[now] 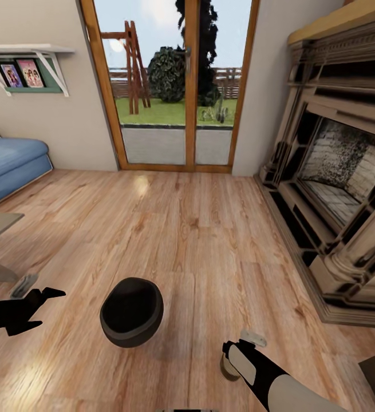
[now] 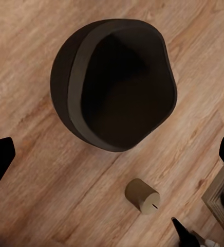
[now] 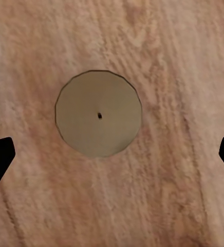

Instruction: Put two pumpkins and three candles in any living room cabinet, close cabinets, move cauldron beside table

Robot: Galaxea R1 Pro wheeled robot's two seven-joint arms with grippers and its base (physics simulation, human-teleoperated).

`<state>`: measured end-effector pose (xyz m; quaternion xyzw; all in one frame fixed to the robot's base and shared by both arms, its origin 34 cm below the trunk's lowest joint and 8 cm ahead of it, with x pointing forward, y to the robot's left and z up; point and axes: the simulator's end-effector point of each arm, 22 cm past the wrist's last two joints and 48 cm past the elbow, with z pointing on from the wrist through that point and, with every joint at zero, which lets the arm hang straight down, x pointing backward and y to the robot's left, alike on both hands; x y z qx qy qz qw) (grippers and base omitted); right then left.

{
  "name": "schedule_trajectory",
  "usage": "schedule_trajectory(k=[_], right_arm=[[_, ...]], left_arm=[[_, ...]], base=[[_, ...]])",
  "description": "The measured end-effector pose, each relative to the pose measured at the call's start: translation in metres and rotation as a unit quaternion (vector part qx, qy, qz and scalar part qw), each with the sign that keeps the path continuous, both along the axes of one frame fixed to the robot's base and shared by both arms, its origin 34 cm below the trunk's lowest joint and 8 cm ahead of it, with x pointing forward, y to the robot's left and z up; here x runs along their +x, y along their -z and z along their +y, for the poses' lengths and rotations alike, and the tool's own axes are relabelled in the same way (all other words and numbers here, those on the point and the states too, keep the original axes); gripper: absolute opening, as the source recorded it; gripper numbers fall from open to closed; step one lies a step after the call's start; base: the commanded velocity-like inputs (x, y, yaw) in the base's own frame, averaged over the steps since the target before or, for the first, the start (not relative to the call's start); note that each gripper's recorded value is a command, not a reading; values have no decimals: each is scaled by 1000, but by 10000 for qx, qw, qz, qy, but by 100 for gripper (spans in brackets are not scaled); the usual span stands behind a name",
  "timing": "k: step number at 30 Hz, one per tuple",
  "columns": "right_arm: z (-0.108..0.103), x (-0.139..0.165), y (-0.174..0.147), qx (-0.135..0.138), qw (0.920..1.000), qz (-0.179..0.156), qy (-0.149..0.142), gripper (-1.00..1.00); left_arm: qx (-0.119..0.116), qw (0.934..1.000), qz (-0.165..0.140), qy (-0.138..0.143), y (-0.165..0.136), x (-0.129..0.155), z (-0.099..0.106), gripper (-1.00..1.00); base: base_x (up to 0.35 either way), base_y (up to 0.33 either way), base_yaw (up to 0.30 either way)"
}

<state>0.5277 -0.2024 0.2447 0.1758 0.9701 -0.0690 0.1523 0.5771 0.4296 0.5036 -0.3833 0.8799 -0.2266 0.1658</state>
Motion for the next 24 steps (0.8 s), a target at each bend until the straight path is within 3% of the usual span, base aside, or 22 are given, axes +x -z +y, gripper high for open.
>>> schedule_trajectory(k=[8,24], right_arm=[[8,1,19,106,9994,-113,-300,100],[6,-15,50,76,9993,35,-361,100]], left_arm=[[12,10000,16,-27,19,-5,3,100],[-30,9997,171,-155,51,-14,10,100]], base=[[0,0,0],[0,0,0]])
